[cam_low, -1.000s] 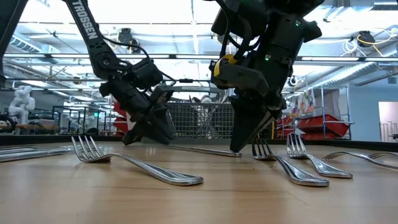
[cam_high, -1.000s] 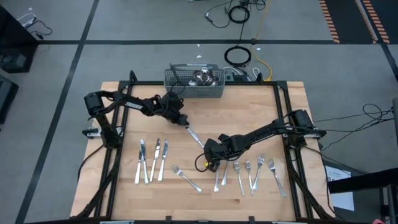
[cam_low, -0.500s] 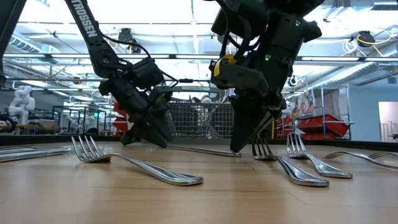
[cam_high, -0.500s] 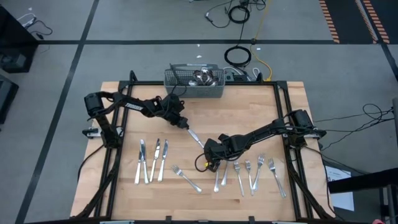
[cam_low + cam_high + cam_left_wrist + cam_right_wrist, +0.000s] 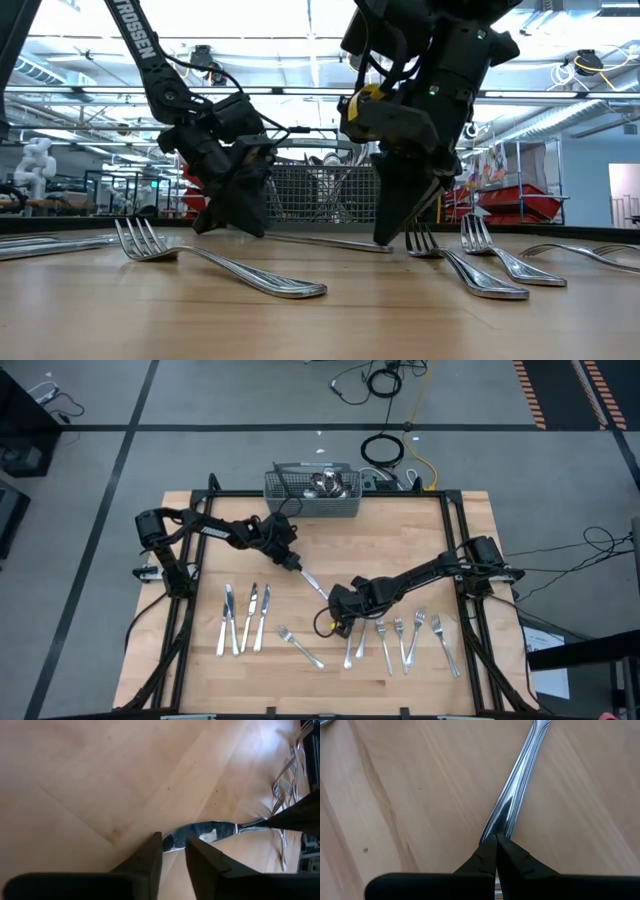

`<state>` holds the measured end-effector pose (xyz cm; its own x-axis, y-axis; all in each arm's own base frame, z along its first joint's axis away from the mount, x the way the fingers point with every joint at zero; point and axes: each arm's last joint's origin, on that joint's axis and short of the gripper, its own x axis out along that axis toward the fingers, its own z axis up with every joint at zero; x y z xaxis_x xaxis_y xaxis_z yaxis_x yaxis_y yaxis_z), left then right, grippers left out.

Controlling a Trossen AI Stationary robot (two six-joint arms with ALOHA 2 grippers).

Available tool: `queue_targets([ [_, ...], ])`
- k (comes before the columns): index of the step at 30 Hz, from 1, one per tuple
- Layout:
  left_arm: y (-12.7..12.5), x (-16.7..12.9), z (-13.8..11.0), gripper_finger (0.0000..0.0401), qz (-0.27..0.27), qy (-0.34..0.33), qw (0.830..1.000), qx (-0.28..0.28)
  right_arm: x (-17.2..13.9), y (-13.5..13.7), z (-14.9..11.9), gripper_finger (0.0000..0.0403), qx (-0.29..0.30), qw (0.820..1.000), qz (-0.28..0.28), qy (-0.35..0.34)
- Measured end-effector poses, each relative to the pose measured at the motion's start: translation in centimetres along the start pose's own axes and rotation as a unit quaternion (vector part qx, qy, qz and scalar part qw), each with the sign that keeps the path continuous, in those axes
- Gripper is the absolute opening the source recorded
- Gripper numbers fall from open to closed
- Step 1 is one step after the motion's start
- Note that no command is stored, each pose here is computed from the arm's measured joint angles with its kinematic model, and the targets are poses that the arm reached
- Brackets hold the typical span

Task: Sort silverware
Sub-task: Put the silver knife into the gray utensil holder

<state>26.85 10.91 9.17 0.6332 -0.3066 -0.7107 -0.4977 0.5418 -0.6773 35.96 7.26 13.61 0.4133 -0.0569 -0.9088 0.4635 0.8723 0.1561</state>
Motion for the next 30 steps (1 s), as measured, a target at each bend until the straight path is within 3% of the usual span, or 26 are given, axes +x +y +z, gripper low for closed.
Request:
queue_targets([
  [7, -0.1, 0.1, -0.2, 0.0010, -0.003, 0.005, 1.000, 0.018, 0.0, 0.0, -0.1, 0.0000, -0.006, 1.000, 0.003, 0.003],
  [17, -0.2, 0.0, -0.1, 0.0003, -0.009, 0.003, 1.000, 0.006, -0.1, 0.3, 0.3, 0.0005, 0.005, 1.000, 0.015, -0.016],
  [24, -0.2, -0.1, -0.1, 0.0002, -0.033, 0.015, 0.999, -0.011, -2.2, -0.8, 2.3, 0.0072, 0.055, 0.996, 0.014, -0.072],
  [30, -0.4, -0.1, 0.2, 0.0001, -0.035, 0.011, 0.999, -0.011, -2.1, -1.7, 3.6, 0.0141, 0.059, 0.994, 0.033, -0.089],
])
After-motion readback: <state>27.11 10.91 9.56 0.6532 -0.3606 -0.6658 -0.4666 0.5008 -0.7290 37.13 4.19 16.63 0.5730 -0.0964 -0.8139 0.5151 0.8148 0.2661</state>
